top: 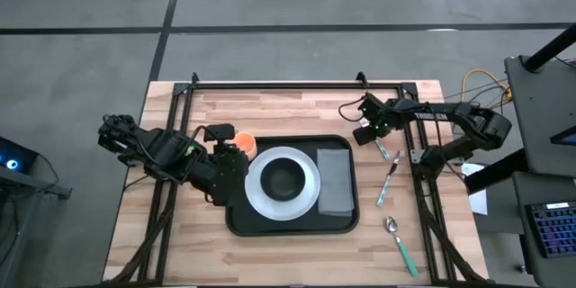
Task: Set up tray
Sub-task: Put the blue fork on top of the gray table napkin
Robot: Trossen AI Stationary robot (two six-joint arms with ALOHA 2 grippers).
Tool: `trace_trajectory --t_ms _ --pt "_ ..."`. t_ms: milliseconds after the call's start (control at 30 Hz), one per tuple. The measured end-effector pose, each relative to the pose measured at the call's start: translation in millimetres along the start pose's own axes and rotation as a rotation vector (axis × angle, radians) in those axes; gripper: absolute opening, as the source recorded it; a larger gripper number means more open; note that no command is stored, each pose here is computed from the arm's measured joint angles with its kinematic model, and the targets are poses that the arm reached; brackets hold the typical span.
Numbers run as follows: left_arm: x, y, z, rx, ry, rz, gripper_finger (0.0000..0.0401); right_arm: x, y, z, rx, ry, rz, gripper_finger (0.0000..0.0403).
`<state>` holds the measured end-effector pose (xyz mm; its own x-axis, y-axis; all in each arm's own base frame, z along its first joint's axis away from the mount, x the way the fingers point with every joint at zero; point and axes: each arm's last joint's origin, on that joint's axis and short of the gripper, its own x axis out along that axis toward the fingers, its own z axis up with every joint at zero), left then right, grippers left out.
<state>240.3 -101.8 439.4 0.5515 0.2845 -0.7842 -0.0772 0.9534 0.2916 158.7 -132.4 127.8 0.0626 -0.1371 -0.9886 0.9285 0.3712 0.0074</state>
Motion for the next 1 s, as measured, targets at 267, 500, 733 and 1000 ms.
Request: trace_trajectory --t_ms 267,500,733,1000 --pt "0 -1 0 -0.001 0.005 -0.02 0.0136 -15 0 -12 0.058 -0.015 0.002 0.0014" --pt "0 0 0 -0.019 0.005 -0.019 0.0136 -71 20 -47 0.137 -0.049 0.062 0.0011" --pt "0 0 0 -0.02 0.005 -0.018 0.0136 -121 72 -84 0.198 -0.179 0.25 0.001" --pt "0 1 -1 0.036 0.008 -0.015 0.0136 -124 151 -107 0.189 -0.165 0.218 0.0009"
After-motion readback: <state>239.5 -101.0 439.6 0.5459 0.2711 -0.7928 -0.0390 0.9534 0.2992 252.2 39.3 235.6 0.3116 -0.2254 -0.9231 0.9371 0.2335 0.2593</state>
